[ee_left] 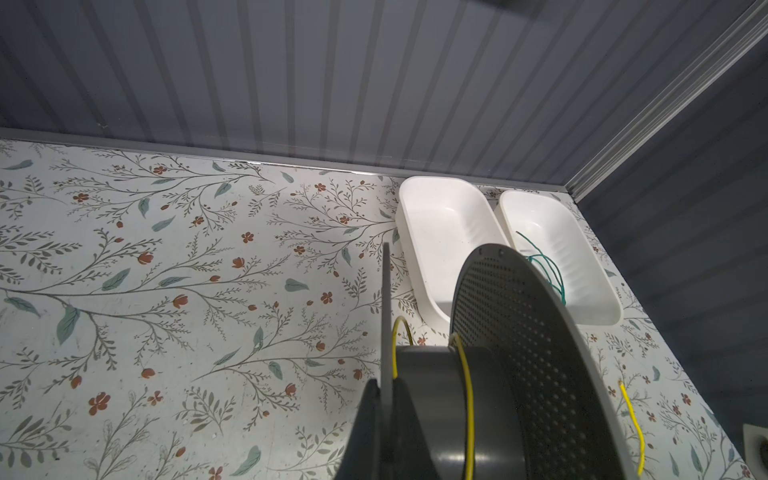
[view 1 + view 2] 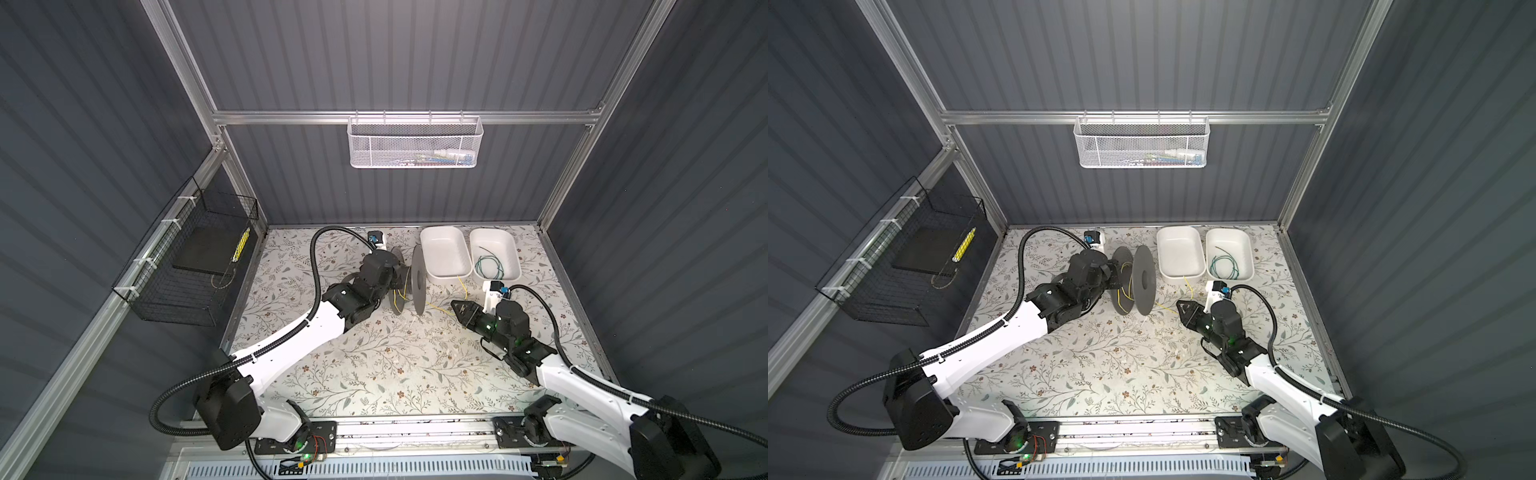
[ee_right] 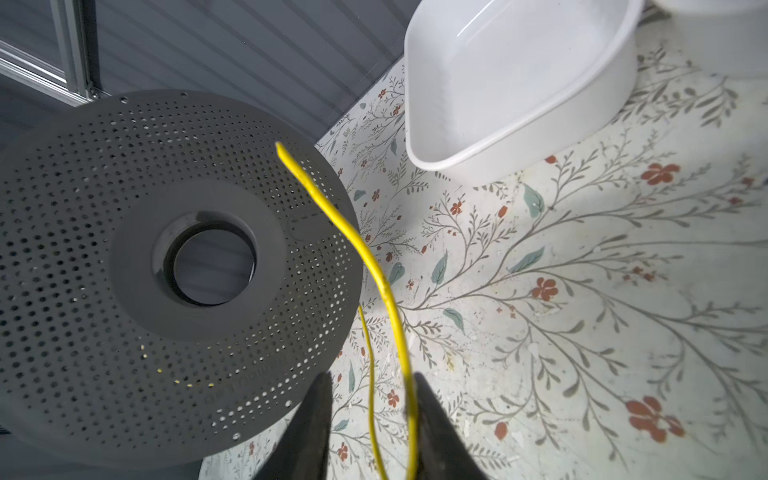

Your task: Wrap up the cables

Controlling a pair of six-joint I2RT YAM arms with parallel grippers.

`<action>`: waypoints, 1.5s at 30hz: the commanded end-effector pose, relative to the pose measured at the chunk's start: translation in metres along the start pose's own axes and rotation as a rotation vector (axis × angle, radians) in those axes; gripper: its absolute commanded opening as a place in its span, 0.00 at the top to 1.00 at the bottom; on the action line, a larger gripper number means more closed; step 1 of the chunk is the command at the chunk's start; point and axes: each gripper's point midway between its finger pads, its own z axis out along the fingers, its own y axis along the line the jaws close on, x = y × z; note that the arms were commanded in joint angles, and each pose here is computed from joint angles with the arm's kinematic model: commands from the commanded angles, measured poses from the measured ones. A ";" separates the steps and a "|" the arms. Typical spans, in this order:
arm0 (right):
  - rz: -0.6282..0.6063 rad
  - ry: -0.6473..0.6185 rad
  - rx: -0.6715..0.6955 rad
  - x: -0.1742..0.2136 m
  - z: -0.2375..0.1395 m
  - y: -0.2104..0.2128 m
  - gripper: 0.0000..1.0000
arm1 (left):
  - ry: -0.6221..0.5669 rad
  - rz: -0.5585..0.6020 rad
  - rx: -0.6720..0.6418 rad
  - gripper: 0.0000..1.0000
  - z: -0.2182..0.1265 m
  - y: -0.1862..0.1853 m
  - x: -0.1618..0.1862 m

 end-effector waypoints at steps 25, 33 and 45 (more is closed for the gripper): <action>-0.159 0.164 0.092 0.023 -0.014 -0.029 0.43 | 0.225 0.113 -0.002 1.00 0.006 0.006 0.052; -0.106 0.210 0.160 0.041 -0.033 -0.048 0.43 | 0.230 0.138 -0.039 1.00 0.014 0.013 0.059; 0.059 0.378 0.153 0.114 -0.048 -0.077 0.52 | 0.212 0.121 -0.038 1.00 0.020 0.012 0.061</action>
